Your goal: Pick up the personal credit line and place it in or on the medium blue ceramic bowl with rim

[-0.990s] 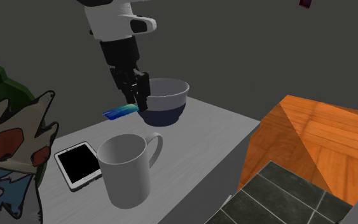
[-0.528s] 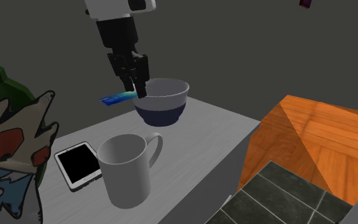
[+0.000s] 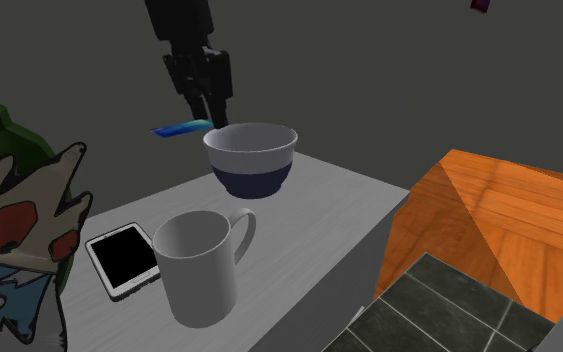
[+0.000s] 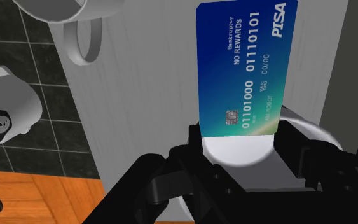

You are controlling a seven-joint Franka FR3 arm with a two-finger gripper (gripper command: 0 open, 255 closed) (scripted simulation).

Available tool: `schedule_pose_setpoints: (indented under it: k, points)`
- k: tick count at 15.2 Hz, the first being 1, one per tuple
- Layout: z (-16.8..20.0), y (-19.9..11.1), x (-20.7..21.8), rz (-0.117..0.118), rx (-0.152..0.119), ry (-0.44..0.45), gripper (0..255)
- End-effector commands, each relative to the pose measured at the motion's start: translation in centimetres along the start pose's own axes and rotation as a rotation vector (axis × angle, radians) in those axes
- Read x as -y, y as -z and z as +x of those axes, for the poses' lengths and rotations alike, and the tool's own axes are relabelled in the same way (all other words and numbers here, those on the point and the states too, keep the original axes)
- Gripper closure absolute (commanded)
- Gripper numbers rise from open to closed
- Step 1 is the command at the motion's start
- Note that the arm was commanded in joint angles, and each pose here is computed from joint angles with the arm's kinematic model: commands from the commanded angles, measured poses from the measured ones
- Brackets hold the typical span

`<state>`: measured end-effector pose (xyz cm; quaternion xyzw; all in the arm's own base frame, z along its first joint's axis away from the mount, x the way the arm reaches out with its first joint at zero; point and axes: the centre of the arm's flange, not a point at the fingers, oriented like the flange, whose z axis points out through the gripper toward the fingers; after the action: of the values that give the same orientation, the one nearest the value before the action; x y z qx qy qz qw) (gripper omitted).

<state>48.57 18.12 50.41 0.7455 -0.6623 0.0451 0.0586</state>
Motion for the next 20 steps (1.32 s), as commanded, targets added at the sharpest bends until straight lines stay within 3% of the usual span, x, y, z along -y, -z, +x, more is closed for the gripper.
schedule_pose_setpoints:
  k: [1,3,15,20]
  points:
    - [0.2,1.1,0.0,0.0,0.0,0.0,255]
    - [0.3,1.9,-0.1,0.0,0.0,0.0,255]
    - [15.4,1.0,3.6,0.0,0.0,0.0,255]
    - [15.0,-1.6,3.7,0.0,0.0,0.0,255]
